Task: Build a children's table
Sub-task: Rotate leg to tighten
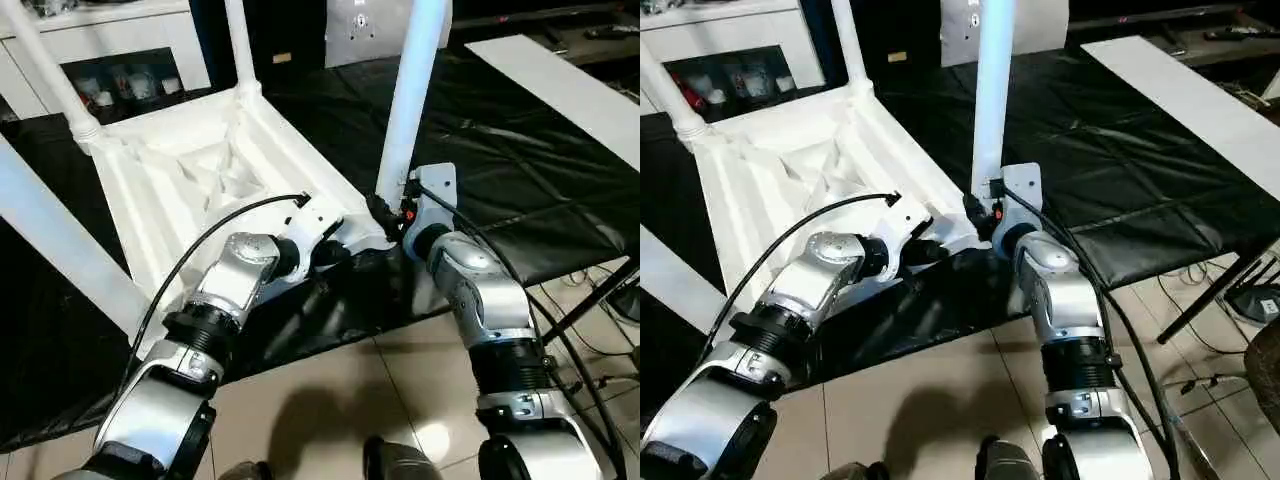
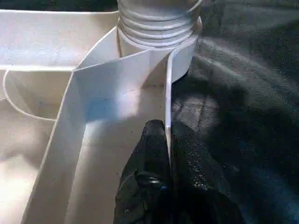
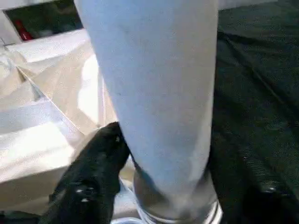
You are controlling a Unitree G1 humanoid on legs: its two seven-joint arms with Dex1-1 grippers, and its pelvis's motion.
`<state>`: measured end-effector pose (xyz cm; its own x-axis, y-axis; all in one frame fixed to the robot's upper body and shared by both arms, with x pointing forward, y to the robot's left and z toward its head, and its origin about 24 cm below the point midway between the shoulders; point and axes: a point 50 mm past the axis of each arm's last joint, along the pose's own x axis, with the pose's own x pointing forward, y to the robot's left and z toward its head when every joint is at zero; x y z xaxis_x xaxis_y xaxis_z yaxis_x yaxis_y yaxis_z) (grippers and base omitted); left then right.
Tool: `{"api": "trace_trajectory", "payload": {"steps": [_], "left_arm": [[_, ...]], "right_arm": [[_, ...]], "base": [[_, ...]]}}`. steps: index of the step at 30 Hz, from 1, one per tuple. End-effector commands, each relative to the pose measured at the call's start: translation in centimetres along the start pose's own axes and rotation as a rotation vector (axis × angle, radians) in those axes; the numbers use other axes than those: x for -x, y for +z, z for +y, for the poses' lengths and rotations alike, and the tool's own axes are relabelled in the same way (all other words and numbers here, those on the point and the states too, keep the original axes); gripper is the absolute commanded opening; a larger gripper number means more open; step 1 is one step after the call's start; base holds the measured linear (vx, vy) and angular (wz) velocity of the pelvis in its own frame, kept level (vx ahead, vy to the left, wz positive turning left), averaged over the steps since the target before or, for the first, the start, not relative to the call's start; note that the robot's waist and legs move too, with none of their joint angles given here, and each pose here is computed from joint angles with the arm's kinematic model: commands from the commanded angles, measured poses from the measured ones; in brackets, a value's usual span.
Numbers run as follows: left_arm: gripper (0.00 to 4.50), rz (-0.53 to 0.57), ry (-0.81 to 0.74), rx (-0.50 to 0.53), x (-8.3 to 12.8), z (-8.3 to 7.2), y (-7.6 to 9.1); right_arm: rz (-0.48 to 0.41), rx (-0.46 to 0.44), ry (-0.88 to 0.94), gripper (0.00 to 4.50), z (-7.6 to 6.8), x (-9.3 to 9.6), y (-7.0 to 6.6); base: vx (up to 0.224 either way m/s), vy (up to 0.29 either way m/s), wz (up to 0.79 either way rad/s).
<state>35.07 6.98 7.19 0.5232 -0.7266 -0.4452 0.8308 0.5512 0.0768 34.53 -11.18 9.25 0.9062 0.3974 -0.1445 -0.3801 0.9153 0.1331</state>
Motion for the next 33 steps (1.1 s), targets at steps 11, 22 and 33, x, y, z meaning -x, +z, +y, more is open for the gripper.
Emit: {"api": "trace_trajectory", "payload": {"steps": [11, 22, 33], "left_arm": [[0.00, -0.109, -0.289, -0.191, 2.6, -0.6, -0.4], [0.00, 0.014, -0.626, -0.284, 5.0, -0.7, -2.3], [0.00, 0.056, -0.684, -0.321, 5.4, -0.5, -2.6]], "right_arm": [[0.022, 0.147, 0.489, 3.72, -1.9, 4.9, -1.0], [0.148, 0.288, 0.853, 3.46, -3.1, 6.6, -0.6], [0.266, 0.257, 1.086, 2.55, -2.6, 6.4, -0.7]], "base": [[0.000, 0.000, 0.00], [0.000, 0.000, 0.00], [0.000, 0.000, 0.00]]}}
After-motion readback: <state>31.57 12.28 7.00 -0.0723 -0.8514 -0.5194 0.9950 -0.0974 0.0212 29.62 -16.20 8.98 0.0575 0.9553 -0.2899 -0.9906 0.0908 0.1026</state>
